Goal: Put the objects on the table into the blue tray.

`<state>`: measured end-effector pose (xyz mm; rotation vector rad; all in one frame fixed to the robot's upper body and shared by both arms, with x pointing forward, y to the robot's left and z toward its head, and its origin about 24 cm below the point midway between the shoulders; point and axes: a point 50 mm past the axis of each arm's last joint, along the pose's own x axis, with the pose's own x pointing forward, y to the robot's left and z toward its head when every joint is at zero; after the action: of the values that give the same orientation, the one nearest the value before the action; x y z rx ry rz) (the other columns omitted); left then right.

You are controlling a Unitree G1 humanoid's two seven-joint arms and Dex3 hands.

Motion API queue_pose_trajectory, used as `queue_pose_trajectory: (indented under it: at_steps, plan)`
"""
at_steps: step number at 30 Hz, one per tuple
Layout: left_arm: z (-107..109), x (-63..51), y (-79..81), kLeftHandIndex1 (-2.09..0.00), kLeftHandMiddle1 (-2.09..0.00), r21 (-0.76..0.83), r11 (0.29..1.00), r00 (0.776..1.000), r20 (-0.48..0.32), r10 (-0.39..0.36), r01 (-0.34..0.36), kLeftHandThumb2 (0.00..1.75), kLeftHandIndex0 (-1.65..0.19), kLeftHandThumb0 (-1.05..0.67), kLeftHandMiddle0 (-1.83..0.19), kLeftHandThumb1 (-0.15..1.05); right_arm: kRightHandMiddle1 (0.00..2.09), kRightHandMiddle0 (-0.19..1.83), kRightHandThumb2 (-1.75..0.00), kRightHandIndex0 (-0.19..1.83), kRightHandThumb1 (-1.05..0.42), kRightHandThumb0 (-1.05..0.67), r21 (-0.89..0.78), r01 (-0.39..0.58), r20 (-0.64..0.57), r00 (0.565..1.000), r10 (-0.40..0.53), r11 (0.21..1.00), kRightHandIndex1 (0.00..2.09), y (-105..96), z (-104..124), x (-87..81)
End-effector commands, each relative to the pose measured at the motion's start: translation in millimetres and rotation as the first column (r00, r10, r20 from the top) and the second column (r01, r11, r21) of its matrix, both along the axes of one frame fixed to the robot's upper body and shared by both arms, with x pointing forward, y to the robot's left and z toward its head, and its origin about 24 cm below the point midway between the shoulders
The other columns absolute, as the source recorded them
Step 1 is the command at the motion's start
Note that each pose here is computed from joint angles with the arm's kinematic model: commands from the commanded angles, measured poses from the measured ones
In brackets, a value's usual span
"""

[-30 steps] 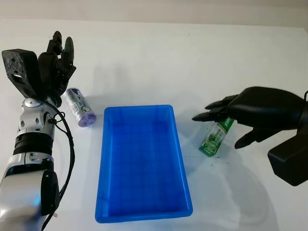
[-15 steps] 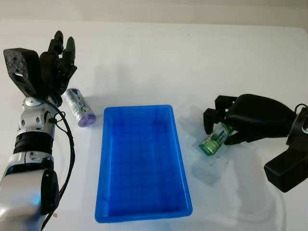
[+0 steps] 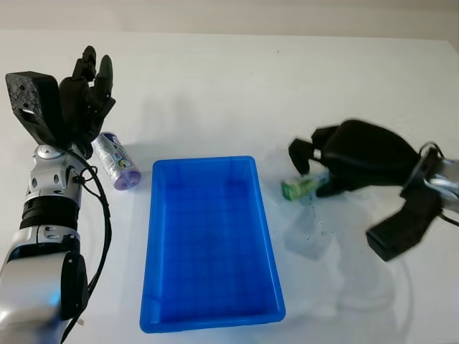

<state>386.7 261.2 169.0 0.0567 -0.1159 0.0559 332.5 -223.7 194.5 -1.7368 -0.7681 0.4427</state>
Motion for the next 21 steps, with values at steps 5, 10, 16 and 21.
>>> queue_pose_trajectory:
  at_steps: [5,10,16,21]
  plan:
    - [5.3,1.2,0.5,-0.05,-0.05,-0.004,1.0,1.0,0.024,-0.002,0.002,0.56,0.13,-0.73,0.16,1.05,2.09,0.76,-0.04,0.89,-0.97,-0.46,0.136,-0.031,0.136,0.991,0.012,0.99,2.09,17.9,41.9,21.4]
    - [4.0,1.4,0.0,-0.06,-0.06,0.0,1.0,1.0,0.024,0.001,-0.001,0.56,0.12,-0.72,0.15,1.05,2.09,0.84,-0.06,0.98,-0.95,-0.43,0.263,-0.115,0.183,0.981,0.068,0.958,2.05,40.0,61.2,26.5]
    - [3.2,1.5,0.6,-0.05,-0.05,-0.013,1.0,1.0,0.02,0.005,-0.005,0.57,0.13,-0.71,0.15,1.05,2.09,0.85,-0.06,1.02,-1.01,-0.47,0.31,-0.265,0.231,0.953,0.198,0.913,2.05,69.2,72.7,20.0]
    - [4.0,2.5,-0.6,-0.05,-0.05,-0.009,1.0,1.0,0.019,0.01,-0.009,0.56,0.13,-0.71,0.16,1.05,2.09,0.81,-0.08,1.01,-1.04,-0.47,0.327,-0.372,0.236,0.922,0.307,0.869,2.05,88.6,76.7,10.5]
